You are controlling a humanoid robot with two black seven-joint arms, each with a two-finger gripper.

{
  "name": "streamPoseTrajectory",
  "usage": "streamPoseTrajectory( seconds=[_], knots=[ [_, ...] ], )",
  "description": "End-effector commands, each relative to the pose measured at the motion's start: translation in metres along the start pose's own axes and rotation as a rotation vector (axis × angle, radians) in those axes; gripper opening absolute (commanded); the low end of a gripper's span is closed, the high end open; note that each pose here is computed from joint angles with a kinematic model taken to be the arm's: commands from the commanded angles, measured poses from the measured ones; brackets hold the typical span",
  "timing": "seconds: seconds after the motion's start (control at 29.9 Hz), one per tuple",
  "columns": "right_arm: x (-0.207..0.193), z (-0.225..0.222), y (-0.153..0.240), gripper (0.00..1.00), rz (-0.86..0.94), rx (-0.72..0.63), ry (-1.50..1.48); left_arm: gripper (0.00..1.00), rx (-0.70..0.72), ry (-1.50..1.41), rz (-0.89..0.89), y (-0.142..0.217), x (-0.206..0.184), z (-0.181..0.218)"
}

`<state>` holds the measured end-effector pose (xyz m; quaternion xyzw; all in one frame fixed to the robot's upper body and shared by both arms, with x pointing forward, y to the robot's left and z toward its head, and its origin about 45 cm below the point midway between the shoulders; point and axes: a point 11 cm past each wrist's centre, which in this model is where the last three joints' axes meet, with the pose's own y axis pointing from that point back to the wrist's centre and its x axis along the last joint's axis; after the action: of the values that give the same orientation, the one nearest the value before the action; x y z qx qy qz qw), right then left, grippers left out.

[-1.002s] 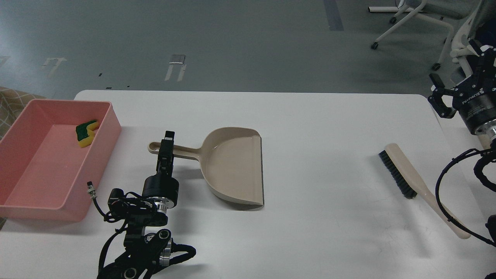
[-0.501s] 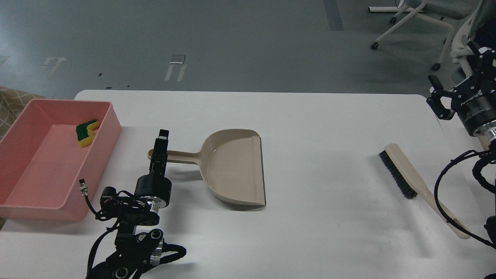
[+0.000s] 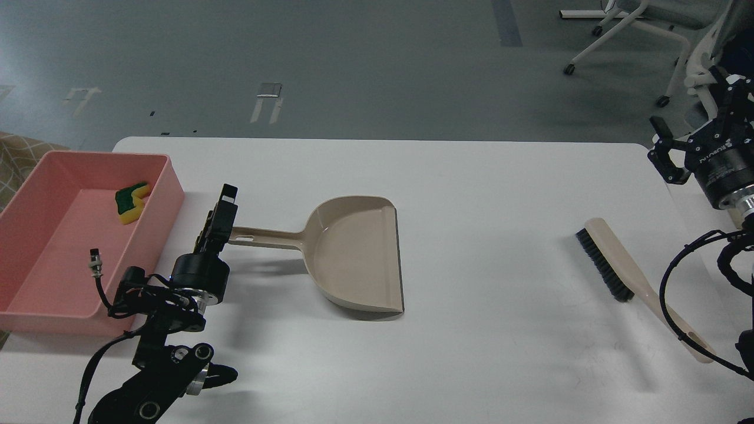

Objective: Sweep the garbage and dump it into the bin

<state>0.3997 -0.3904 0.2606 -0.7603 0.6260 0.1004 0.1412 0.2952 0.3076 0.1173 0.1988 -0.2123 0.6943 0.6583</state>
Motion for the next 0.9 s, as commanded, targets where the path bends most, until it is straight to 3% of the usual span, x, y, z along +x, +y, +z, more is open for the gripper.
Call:
streamPoseTrajectory(
  seconds=[0.0, 0.37, 0.67, 0.87],
  knots=[
    [0.001, 0.001, 0.001, 1.00, 0.002, -0.002, 0.001, 0.95, -0.031, -0.015, 0.012, -0.005, 0.015, 0.008],
    [0.002, 0.003, 0.003, 1.00, 0.006, -0.008, 0.000, 0.95, -0.095, -0.005, 0.037, -0.018, 0.049, 0.042],
    [0.001, 0.001, 0.001, 1.00, 0.008, 0.003, -0.001, 0.97, -0.013, 0.328, 0.113, -0.052, 0.117, 0.051],
    [-0.004, -0.007, -0.008, 1.00, -0.004, 0.024, 0.003, 0.97, -0.079, 0.429, 0.131, -0.072, 0.135, 0.076]
  ],
)
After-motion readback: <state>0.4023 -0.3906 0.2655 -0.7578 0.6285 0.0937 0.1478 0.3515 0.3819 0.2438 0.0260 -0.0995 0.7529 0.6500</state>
